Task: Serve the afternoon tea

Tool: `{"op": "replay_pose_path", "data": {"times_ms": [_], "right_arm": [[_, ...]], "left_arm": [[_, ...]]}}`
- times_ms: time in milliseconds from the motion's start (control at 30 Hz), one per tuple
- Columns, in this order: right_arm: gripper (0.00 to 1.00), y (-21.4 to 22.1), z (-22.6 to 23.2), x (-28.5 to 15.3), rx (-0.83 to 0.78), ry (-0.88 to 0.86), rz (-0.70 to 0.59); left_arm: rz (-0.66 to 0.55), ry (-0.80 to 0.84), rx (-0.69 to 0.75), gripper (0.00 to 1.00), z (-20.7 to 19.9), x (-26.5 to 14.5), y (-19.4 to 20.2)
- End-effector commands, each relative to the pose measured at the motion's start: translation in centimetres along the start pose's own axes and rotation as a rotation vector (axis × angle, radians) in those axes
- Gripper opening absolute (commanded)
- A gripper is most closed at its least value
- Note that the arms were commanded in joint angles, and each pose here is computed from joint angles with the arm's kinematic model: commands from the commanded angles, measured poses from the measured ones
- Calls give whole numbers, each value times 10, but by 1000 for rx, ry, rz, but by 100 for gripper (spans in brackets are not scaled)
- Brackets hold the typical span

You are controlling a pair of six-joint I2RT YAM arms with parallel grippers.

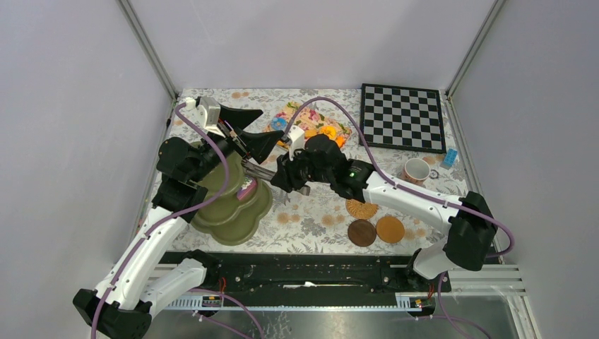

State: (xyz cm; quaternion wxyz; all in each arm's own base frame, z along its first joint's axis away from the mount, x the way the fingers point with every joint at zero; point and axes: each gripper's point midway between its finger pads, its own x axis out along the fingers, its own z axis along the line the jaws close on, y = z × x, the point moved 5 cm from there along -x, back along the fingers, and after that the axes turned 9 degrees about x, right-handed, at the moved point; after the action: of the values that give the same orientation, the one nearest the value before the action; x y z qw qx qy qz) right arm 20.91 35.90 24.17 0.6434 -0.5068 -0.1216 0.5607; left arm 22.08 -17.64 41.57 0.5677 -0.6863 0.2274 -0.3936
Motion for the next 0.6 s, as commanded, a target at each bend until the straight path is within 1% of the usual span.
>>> {"op": "replay_pose_path", "data": {"times_ms": [0, 133, 300, 433, 567], "right_arm": [[42, -30, 22, -6, -11, -73, -106], [42, -33, 16, -16, -10, -18, -148], [44, -36, -3, -37, -7, 126, -228], [45, -32, -38, -50, 30, 285, -254], [45, -26, -84, -58, 112, 382, -249]], "left_arm": [[-52, 37, 22, 99, -6, 1, -13], [-50, 40, 21, 99, -7, 1, -12], [-51, 40, 20, 99, -7, 1, -13], [-48, 43, 16, 99, -7, 2, -12], [-46, 46, 11, 99, -7, 3, -11]]}}
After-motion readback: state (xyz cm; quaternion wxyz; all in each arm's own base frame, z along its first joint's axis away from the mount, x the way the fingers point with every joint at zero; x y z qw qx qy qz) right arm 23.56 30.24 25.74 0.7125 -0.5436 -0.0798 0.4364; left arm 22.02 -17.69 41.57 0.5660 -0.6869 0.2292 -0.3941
